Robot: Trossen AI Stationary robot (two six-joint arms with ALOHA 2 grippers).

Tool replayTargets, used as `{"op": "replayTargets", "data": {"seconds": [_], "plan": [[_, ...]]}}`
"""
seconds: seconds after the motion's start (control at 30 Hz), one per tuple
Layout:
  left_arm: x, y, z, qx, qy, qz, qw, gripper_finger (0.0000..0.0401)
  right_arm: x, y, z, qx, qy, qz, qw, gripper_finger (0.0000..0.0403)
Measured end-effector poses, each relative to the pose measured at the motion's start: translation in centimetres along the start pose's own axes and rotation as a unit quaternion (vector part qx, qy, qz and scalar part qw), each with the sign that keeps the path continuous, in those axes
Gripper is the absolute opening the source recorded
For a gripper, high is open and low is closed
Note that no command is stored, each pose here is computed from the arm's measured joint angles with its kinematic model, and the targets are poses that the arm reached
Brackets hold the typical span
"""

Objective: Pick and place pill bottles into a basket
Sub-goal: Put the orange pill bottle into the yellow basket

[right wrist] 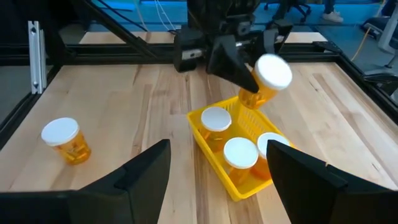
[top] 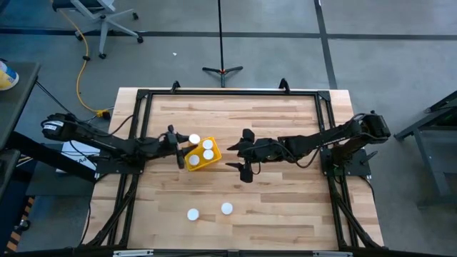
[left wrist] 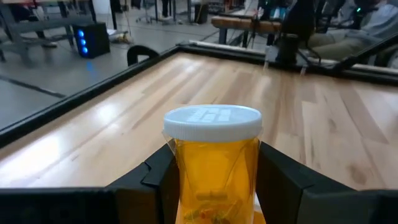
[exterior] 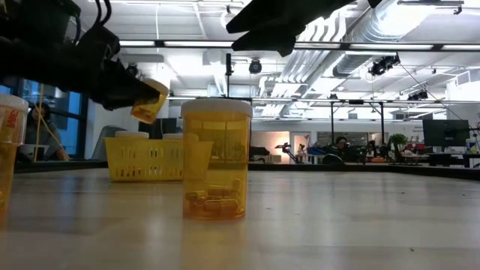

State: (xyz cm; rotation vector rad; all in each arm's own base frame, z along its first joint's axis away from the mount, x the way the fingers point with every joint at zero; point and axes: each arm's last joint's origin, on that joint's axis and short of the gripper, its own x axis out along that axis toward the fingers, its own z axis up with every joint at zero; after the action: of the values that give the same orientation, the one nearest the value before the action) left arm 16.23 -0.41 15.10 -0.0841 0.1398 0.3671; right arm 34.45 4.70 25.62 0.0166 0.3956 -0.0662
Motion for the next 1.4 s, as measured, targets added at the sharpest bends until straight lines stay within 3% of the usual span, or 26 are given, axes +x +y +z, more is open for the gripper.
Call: {"op": "replayTargets", "data": {"seconds": [0.27, 0.9, 1.4], "plan": [[0.5, -0.3, -0.7, -0.009, 0.018, -0.022, 1.000, 0.0200, 0.0, 0.0, 0.0, -0.001, 0.000, -0.002, 1.000, 0.0256], [1.8, -0.6, -2.3, -0.002, 0.032, 0.008, 0.999, 0.0200, 0.0, 0.0, 0.0, -0.009, 0.000, -0.002, 1.000, 0.0256], [2.0, -0.7, -2.3, -0.004, 0.025, -0.004, 1.000, 0.0223, 0.0, 0.0, 0.0, -0.010, 0.000, -0.002, 1.000, 0.0255]]}}
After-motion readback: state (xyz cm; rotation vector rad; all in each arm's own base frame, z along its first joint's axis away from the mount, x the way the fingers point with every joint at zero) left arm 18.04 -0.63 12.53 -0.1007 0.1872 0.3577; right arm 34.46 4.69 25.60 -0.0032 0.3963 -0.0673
